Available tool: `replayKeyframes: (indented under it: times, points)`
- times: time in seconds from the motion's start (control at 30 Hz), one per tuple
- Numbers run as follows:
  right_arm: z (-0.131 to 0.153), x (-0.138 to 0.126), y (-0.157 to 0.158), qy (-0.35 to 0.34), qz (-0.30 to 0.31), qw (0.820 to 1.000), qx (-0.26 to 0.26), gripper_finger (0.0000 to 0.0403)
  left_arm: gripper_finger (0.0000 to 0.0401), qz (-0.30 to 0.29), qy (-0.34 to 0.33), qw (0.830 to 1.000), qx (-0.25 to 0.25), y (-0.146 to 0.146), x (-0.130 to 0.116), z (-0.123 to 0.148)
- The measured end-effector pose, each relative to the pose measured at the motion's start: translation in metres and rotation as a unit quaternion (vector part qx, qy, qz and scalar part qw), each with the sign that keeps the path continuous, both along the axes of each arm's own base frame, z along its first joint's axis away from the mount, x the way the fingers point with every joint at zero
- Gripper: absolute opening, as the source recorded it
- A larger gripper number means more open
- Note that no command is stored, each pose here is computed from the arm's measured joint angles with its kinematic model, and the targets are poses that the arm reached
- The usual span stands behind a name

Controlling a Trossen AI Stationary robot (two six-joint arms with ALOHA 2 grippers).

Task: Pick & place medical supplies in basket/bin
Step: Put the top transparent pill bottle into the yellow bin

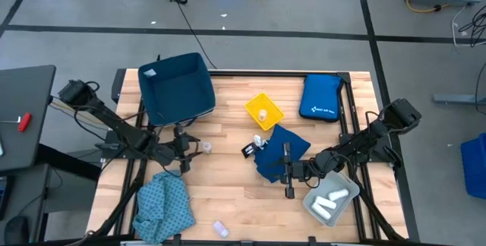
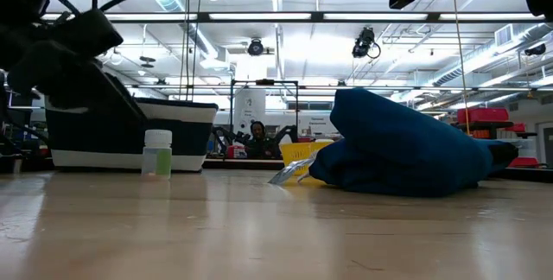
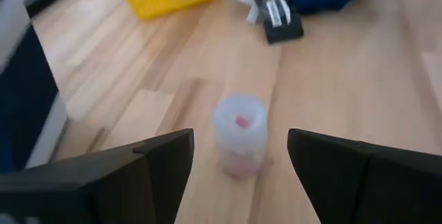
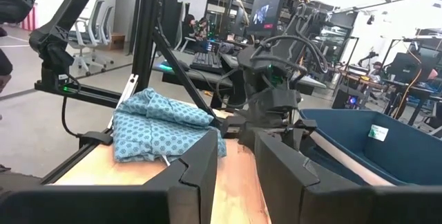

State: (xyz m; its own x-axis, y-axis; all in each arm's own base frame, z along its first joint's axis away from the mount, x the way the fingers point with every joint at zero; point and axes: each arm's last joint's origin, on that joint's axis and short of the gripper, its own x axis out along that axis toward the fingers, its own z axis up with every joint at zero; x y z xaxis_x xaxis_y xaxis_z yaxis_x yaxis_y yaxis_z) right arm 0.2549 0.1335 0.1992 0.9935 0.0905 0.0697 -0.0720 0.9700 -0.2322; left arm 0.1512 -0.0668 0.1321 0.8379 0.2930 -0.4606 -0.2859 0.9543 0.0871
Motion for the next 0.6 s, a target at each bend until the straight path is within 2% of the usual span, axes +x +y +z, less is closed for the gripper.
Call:
replayKeyframes:
  times: [0.13, 0.43, 0.6]
  points:
    - [0.000, 0.000, 0.000, 0.000, 0.000, 1.000, 0.000, 0.0105, 0.0249, -0.004, 0.005, 1.000, -0.015, 0.000, 0.000, -0.001]
    - [0.000, 0.000, 0.000, 0.000, 0.000, 1.000, 0.000, 0.0105, 0.0274, 0.025, 0.015, 0.999, -0.034, 0.007, 0.004, -0.006]
    - [0.000, 0.000, 0.000, 0.000, -0.001, 1.000, -0.002, 0.0105, 0.0277, 0.011, 0.001, 0.999, -0.044, 0.008, 0.012, -0.006]
